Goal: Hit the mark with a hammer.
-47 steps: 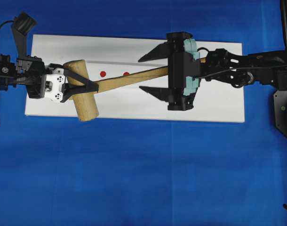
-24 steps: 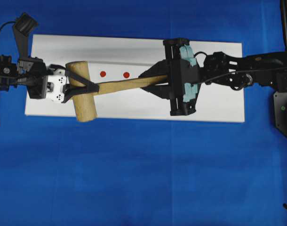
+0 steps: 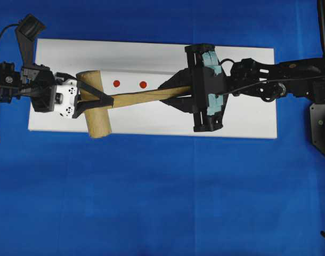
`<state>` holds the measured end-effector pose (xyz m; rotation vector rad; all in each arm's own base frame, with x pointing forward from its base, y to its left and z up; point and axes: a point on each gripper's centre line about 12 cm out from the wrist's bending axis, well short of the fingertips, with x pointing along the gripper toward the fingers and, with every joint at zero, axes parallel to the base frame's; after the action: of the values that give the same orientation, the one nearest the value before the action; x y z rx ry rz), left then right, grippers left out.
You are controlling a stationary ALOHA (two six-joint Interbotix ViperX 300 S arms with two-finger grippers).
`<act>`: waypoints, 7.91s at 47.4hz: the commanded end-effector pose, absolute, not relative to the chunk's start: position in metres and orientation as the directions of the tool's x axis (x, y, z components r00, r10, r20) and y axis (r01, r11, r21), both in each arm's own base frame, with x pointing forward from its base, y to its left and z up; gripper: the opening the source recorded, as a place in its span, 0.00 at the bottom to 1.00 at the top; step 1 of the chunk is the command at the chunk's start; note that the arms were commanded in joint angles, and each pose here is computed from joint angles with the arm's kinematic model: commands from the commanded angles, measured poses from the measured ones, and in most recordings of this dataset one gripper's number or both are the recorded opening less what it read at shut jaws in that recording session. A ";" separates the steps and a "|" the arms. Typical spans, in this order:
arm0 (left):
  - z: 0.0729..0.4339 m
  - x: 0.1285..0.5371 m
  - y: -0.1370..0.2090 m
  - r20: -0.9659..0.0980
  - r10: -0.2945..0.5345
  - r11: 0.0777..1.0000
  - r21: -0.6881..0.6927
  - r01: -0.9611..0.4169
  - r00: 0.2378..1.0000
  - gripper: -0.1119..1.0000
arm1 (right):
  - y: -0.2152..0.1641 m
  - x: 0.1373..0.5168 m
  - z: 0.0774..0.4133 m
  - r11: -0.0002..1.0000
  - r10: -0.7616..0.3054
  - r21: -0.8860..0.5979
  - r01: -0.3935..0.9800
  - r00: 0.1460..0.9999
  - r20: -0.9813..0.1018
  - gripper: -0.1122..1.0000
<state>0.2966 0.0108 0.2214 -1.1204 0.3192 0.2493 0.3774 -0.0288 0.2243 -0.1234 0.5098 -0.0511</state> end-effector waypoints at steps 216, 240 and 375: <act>0.213 0.204 0.050 -0.441 0.215 0.927 -0.189 -0.324 0.871 0.87 | 0.103 0.372 0.207 0.978 0.034 0.198 0.061 0.895 -0.445 0.79; 0.227 0.195 0.046 -0.371 0.213 0.938 -0.181 -0.296 0.904 0.87 | 0.013 0.347 0.252 0.981 -0.138 0.082 0.177 0.927 -0.349 0.79; 0.219 0.139 0.023 -0.230 0.159 0.987 0.063 -0.148 0.960 0.86 | -0.023 0.160 0.200 0.975 -0.150 0.117 0.187 0.951 -0.269 0.78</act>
<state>0.1376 0.0232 0.2143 0.0406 0.2468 0.1583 0.1577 -0.0220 0.1956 0.1443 0.2695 -0.1640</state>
